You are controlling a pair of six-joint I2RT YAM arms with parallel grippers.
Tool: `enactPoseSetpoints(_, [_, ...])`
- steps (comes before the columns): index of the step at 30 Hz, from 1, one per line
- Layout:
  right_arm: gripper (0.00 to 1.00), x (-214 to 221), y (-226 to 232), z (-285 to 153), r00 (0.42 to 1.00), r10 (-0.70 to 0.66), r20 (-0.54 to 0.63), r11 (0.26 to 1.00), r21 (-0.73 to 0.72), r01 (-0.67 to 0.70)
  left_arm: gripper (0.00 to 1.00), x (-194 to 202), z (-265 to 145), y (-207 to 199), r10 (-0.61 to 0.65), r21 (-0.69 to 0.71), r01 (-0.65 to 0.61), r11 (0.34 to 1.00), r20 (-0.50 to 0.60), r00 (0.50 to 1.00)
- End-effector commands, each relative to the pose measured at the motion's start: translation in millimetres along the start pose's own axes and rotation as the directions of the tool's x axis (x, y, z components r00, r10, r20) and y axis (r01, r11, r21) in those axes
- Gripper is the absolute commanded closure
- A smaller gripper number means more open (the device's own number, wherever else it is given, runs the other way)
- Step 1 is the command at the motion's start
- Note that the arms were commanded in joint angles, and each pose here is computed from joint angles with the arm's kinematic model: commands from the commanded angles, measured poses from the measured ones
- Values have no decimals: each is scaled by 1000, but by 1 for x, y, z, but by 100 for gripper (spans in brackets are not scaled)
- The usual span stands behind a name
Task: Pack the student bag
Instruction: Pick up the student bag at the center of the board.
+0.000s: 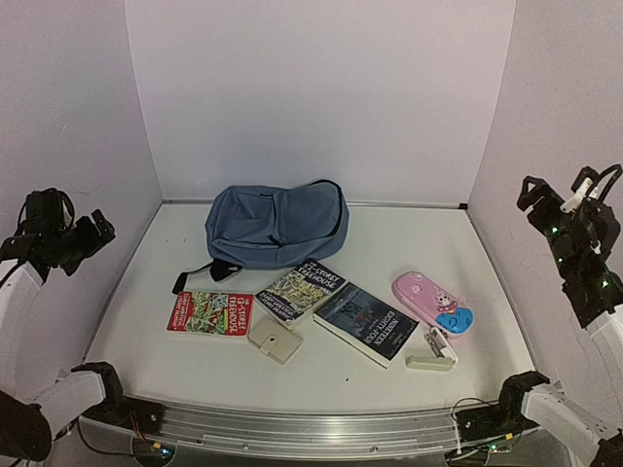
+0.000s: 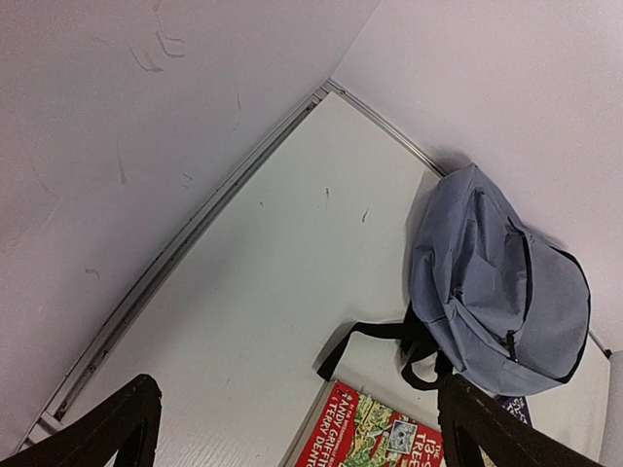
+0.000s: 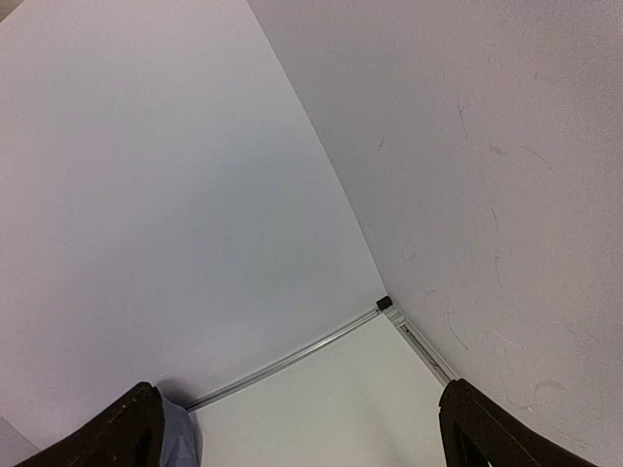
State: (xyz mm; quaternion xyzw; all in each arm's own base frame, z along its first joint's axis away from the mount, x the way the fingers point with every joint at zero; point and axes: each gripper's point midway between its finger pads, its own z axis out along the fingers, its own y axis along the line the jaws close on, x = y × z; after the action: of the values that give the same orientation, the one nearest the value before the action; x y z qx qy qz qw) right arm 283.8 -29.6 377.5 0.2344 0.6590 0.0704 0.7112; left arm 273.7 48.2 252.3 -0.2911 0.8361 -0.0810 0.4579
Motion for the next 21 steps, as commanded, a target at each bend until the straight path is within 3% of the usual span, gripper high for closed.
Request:
enactPoseSetpoints(1, [2,-9,-4,-4,999,24,42,1000,16,-25,0,-18,6,-2,-9,-25,10,1000,39,999])
enactPoseSetpoints(5, [2,-8,19,-4,1000,12,7,995,-103,-11,0,-21,18,-26,36,64,-33,997,-40,999])
enactPoseSetpoints(9, [2,13,44,15,994,23,-110,979,-198,-44,0,-30,33,-59,99,195,-77,978,-105,989])
enactPoseSetpoints(13, [2,58,74,42,953,42,-300,947,-291,-133,0,-36,40,-104,148,323,-99,941,-129,981])
enactPoseSetpoints(16, [2,84,102,52,936,31,-352,935,-320,-151,0,-27,45,-130,201,354,-141,924,-137,970])
enactPoseSetpoints(21, [3,144,165,59,885,-14,-465,918,-357,-173,0,-7,53,-132,234,384,-143,912,-202,951])
